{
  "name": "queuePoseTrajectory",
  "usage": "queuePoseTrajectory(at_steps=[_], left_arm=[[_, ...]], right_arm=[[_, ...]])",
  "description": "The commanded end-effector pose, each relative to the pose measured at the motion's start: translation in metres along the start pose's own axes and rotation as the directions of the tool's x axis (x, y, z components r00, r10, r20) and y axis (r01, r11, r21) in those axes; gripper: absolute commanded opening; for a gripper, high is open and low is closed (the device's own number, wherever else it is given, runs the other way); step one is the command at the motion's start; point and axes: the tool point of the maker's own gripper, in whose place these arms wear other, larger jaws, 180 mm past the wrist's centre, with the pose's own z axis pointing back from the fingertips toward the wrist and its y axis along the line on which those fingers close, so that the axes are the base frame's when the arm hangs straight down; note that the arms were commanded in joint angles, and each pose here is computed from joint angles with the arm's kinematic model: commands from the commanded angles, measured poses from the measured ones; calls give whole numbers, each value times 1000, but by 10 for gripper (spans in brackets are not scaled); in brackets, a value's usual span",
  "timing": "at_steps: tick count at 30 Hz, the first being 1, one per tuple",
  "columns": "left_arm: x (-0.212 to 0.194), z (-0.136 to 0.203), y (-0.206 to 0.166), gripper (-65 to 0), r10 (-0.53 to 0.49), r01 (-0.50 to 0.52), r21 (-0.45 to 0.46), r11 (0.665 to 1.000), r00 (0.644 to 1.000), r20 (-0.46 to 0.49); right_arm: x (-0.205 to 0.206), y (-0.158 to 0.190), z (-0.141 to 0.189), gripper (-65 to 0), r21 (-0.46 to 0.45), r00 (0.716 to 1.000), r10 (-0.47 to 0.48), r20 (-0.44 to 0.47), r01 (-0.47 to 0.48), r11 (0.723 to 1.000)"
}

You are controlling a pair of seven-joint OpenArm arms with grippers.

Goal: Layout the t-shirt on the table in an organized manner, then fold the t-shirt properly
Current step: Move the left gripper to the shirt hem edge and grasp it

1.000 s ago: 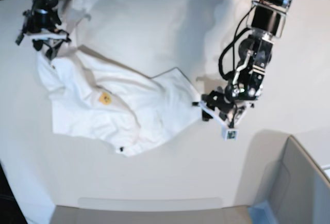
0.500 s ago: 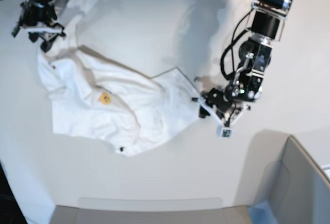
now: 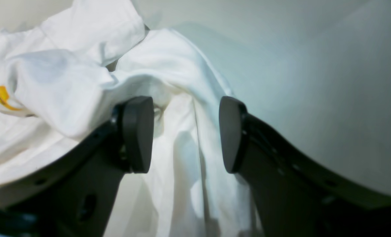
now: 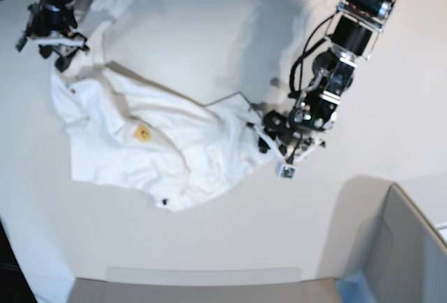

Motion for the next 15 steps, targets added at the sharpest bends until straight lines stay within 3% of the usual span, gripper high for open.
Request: queuePoseTrajectory(at_steps=[1, 4, 9, 12, 15], left_arm=[[-1, -1, -9, -471, 10, -11, -28, 1000, 1000, -24], [-9, -4, -10, -648, 13, -15, -27, 1000, 999, -48], [-11, -3, -8, -650, 7, -9, -46, 999, 999, -39], [-4, 10, 49, -650, 154, -156, 72, 985, 987, 35], [-2, 31, 117, -650, 316, -335, 180, 925, 940, 124]], right_arm=[[10, 1, 2, -330, 7, 999, 9, 38, -9, 1000], [9, 1, 2, -330, 6, 999, 9, 36, -9, 1000], [1, 5, -1, -330, 21, 1000, 14, 11, -14, 1000], [-14, 9, -6, -330, 38, 999, 28, -33, -27, 999], [-31, 21, -9, -330, 74, 996, 38, -79, -33, 997]])
